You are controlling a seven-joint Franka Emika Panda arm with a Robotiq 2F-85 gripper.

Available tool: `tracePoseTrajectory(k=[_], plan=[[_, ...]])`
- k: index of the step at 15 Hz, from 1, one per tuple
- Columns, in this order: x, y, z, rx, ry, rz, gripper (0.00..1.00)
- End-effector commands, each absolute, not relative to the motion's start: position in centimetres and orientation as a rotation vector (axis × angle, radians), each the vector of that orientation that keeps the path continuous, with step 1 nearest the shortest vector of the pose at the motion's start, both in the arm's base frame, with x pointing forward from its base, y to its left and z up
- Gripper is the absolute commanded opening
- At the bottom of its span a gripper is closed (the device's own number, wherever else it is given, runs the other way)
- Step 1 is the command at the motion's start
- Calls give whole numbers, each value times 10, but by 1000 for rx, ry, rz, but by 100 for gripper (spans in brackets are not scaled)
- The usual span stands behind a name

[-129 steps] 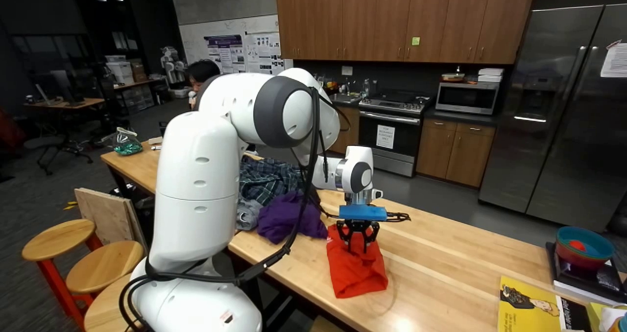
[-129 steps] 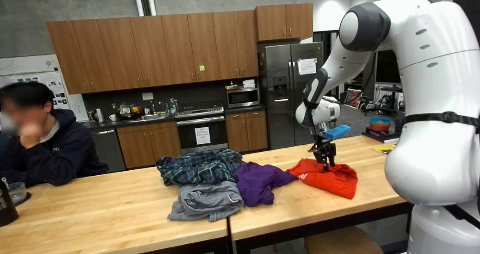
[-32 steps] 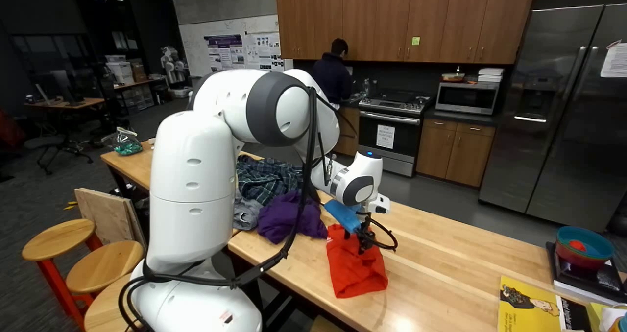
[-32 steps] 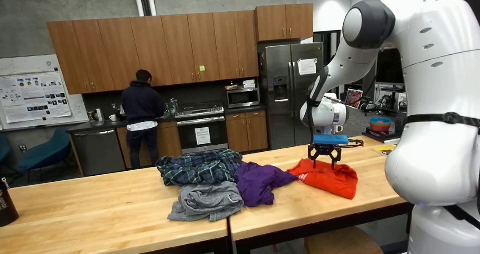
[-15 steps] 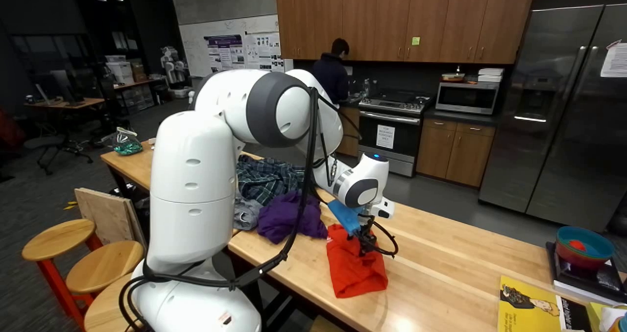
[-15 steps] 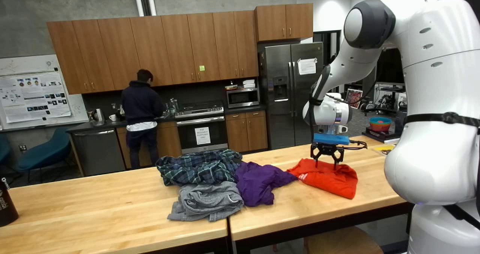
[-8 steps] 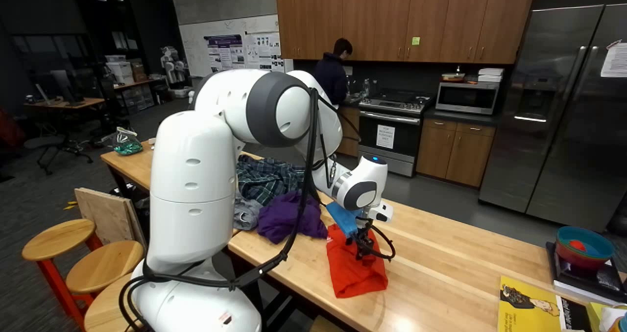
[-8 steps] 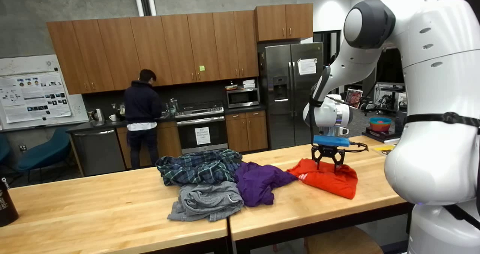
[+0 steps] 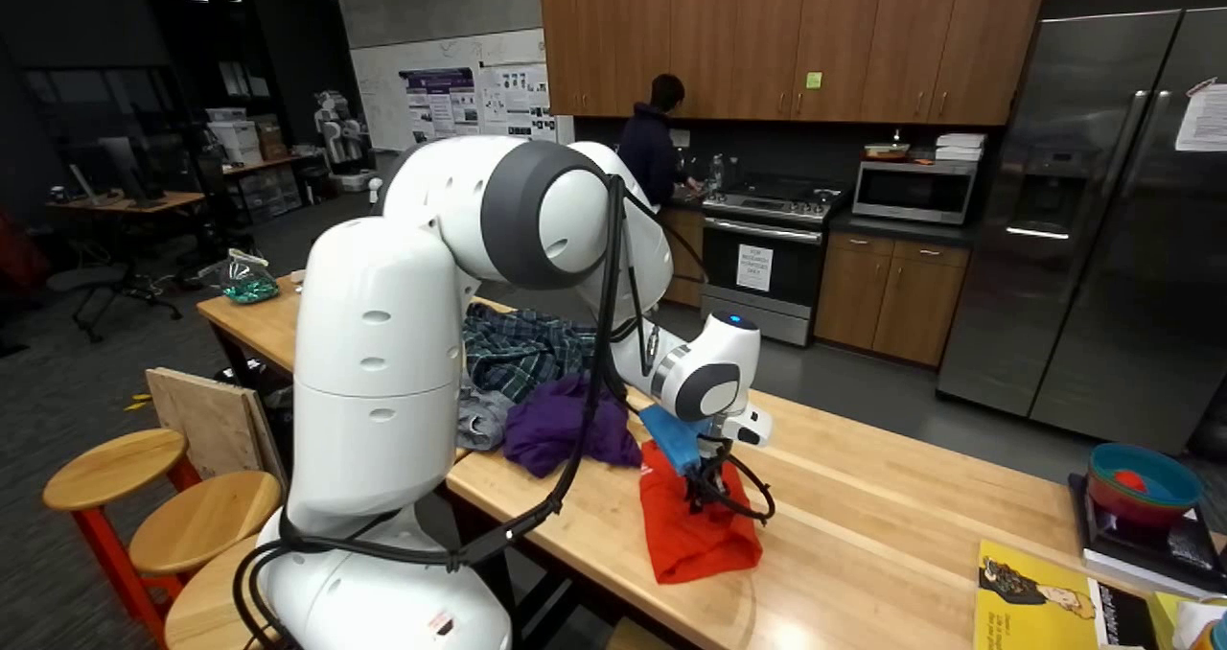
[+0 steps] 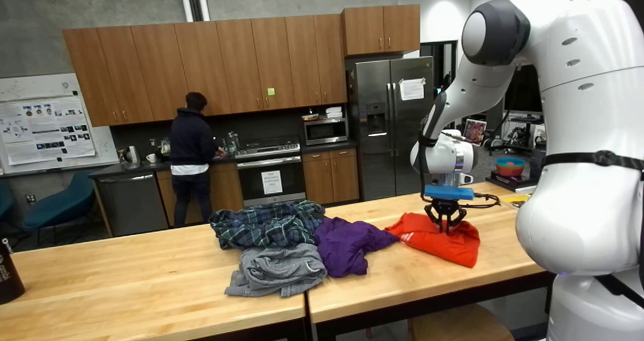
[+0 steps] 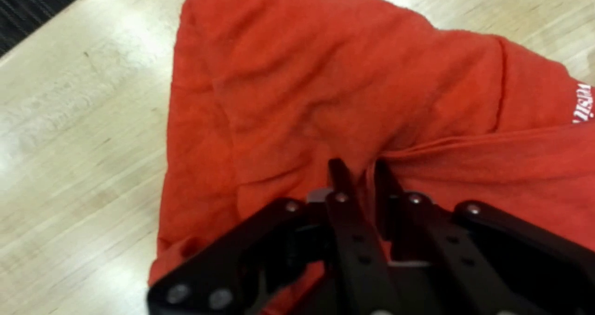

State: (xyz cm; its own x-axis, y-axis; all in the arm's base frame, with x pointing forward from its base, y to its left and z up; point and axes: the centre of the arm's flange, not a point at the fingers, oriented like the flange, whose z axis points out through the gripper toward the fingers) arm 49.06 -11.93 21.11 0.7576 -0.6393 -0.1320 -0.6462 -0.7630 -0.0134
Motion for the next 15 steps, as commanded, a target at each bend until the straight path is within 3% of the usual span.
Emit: tracePoseTrajectory(k=[1,3,4,6,15], plan=[[486,-118,219,-2904,1067,181,0],[486,-116,221,-2915,1052,178,0],[486,-115,221,-2926,1044,175,26],[486,-113,221,-2943,1029,174,33],[490,-117,225,-3051,961,61,93]])
